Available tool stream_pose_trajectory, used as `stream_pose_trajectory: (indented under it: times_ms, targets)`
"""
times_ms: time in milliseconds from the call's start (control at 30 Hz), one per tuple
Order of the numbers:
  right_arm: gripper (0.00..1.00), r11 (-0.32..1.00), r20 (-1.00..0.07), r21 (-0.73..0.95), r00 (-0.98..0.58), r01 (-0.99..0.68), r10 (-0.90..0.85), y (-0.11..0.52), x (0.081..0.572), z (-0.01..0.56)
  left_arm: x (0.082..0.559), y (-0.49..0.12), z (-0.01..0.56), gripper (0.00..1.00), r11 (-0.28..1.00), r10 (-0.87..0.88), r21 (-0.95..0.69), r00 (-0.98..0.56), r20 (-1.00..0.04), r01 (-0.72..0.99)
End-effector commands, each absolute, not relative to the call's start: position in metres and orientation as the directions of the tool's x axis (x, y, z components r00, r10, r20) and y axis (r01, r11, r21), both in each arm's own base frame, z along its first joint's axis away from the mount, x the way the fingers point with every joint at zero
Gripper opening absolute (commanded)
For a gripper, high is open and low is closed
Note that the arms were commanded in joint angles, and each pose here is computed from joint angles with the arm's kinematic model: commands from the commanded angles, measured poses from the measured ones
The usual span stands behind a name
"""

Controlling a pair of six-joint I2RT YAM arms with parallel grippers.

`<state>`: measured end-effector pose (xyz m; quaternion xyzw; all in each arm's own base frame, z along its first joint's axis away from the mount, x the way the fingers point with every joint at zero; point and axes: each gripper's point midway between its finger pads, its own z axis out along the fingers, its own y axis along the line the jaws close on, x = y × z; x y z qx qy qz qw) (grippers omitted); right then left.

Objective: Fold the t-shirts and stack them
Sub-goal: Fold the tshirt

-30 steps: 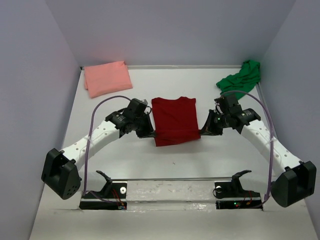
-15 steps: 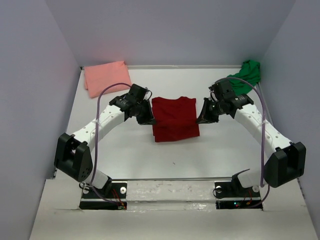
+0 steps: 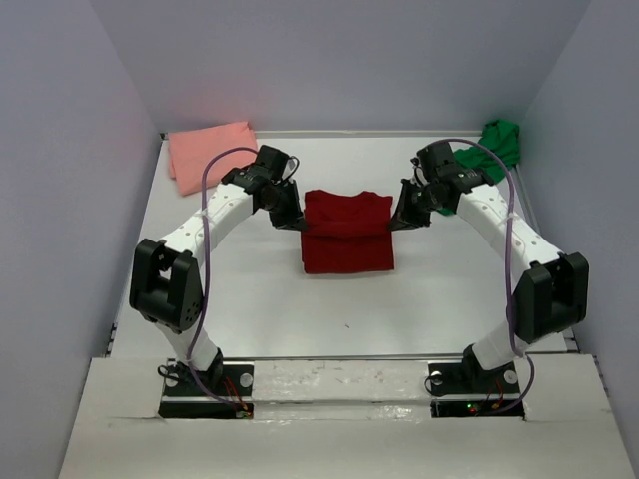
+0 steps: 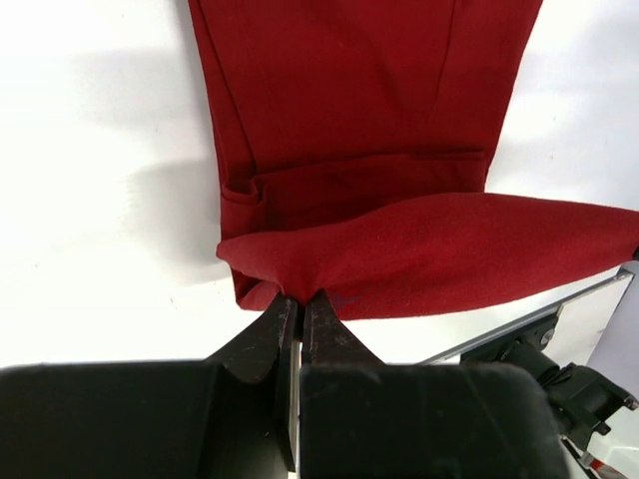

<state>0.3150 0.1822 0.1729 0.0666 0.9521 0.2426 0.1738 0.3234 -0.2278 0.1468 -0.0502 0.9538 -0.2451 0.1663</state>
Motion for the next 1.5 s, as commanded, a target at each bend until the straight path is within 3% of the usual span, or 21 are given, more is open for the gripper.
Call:
stream_pose_trajectory:
  times_ms: [0,567,1467]
  targets:
    - [0.0,0.872,-0.369,0.49,-0.906,0.002,0.21,0.18,0.339,0.193,0.342,-0.223,0.168,0.06,0.875,-0.147,-0.482,-0.929,-0.339,0.038]
    - [0.0,0.874,-0.369,0.485,-0.9,0.028,0.234,0.172,0.398,0.183,0.412,-0.232,0.165,0.06,0.875,-0.114,-0.479,-0.93,-0.35,0.073]
    - [0.0,0.88,-0.383,0.473,-0.892,0.034,0.24,0.167,0.461,0.164,0.452,-0.23,0.143,0.06,0.868,-0.14,-0.493,-0.931,-0.337,0.048]
